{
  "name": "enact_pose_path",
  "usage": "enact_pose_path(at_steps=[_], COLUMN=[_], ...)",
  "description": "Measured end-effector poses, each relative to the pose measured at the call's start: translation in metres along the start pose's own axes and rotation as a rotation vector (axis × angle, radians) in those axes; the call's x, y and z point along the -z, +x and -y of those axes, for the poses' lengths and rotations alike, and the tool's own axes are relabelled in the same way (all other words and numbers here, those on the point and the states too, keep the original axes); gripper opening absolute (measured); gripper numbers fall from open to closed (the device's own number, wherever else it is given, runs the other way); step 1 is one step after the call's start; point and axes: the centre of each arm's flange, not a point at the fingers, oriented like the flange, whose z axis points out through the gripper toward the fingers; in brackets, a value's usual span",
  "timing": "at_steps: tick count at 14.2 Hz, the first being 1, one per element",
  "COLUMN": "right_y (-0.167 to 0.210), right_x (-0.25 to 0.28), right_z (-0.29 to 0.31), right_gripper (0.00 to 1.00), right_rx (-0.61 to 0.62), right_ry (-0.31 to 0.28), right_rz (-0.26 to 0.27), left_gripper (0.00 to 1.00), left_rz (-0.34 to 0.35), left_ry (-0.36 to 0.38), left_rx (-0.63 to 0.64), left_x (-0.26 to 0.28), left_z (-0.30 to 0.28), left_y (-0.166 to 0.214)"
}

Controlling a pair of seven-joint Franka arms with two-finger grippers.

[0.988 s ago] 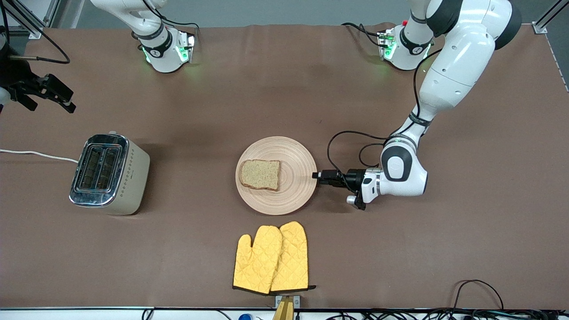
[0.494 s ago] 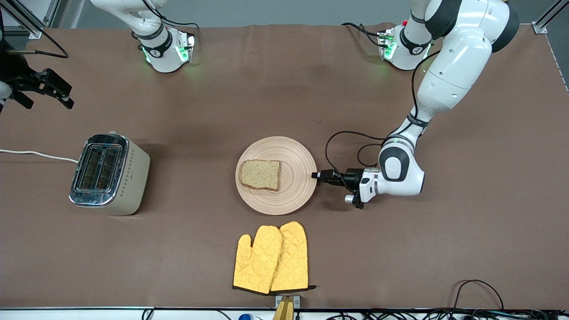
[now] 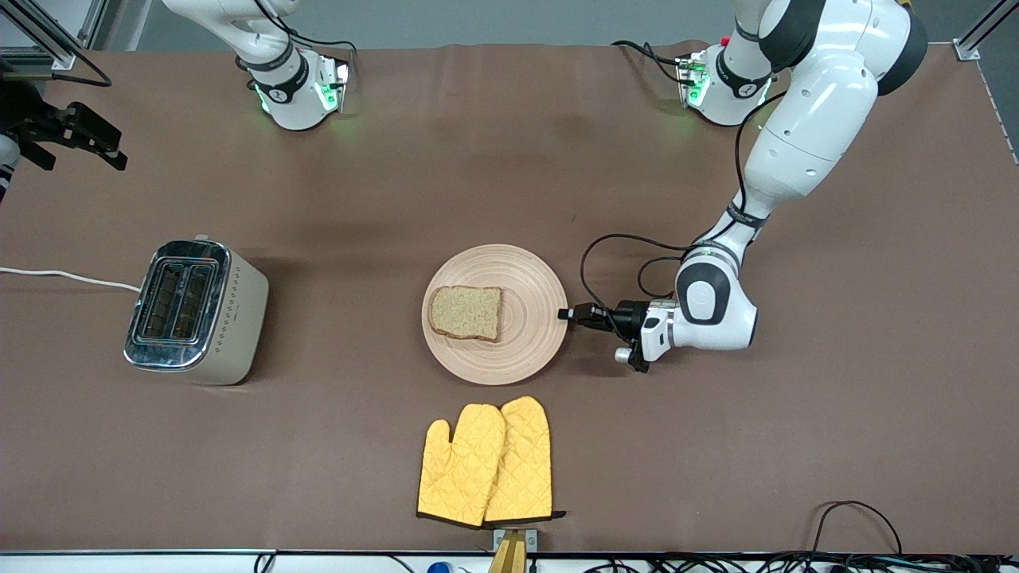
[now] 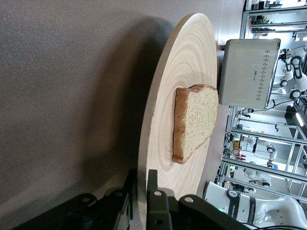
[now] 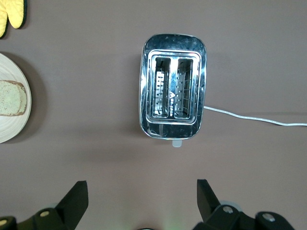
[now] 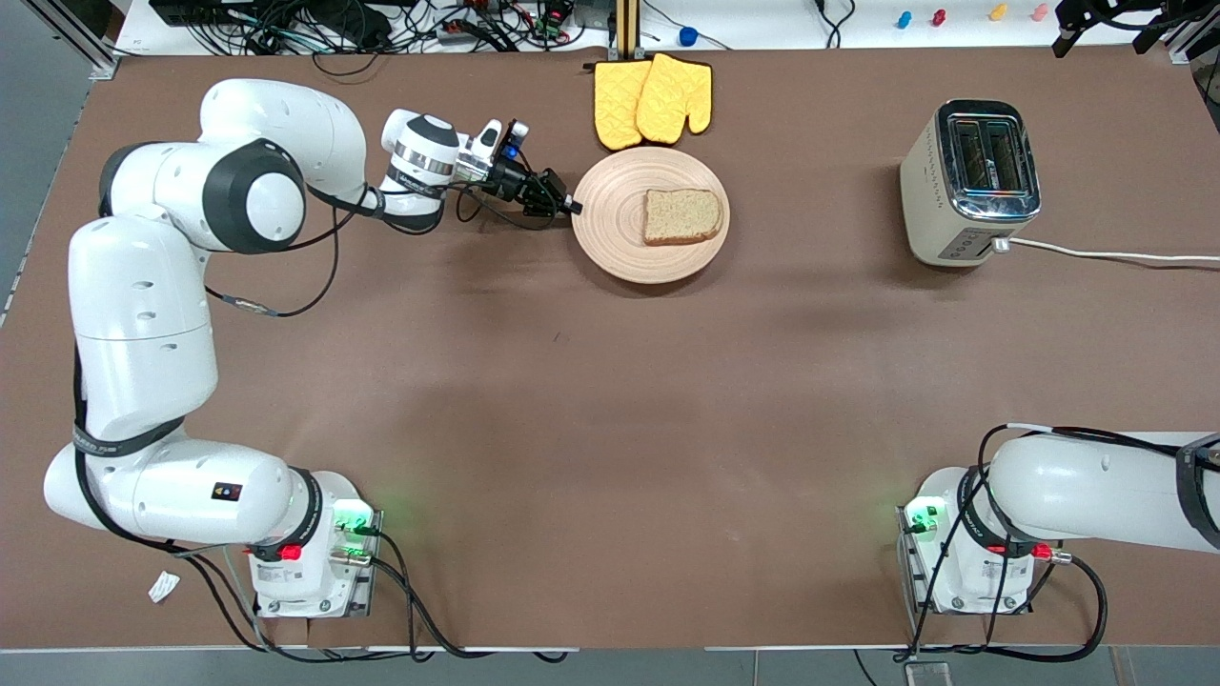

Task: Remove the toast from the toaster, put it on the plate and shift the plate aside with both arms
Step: 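Slide the plate with the left gripper away from the toaster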

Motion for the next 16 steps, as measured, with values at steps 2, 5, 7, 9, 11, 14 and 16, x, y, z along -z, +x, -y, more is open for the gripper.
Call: enact_pose_path(at_steps=[2, 5, 7, 9, 11, 14, 16], right_y=[-0.001, -0.004, -0.005, -0.005, -0.005, -0.005, -0.005], right_x=[-0.001, -0.002, -0.002, -0.001, -0.001, 0.000, 0.001], right_z=[-0.009, -0.027, -0.036, -0.037, -0.036, -0.034, -0.033], right_gripper=[1.00, 1.00, 1.00, 1.00, 1.00, 1.00, 1.00], right_rx=[-0.017, -0.030, -0.025, -0.024, -0.021, -0.015, -0.014], right_ry=[0.003, 0.012, 0.015, 0.016, 0.016, 0.014, 0.014], right_rz=[0.009, 0.022, 0.024, 0.022, 0.021, 0.020, 0.017], left_gripper=[0.10, 0.10, 0.10, 0.10, 0.10, 0.10, 0.10], left_rz=[-0.003, -0.005, 0.002, 0.006, 0.014, 0.017, -0.005], left_ry=[0.004, -0.003, -0.047, -0.106, -0.097, -0.062, -0.012], left_rx=[0.000, 0.000, 0.002, -0.006, -0.042, -0.071, -0.077], left_x=[0.000, 0.005, 0.025, 0.064, 0.116, 0.204, 0.268], left_z=[0.001, 0.001, -0.001, -0.005, -0.007, 0.004, 0.014], left_y=[0.000, 0.002, 0.006, 0.011, 0.013, 0.006, -0.004])
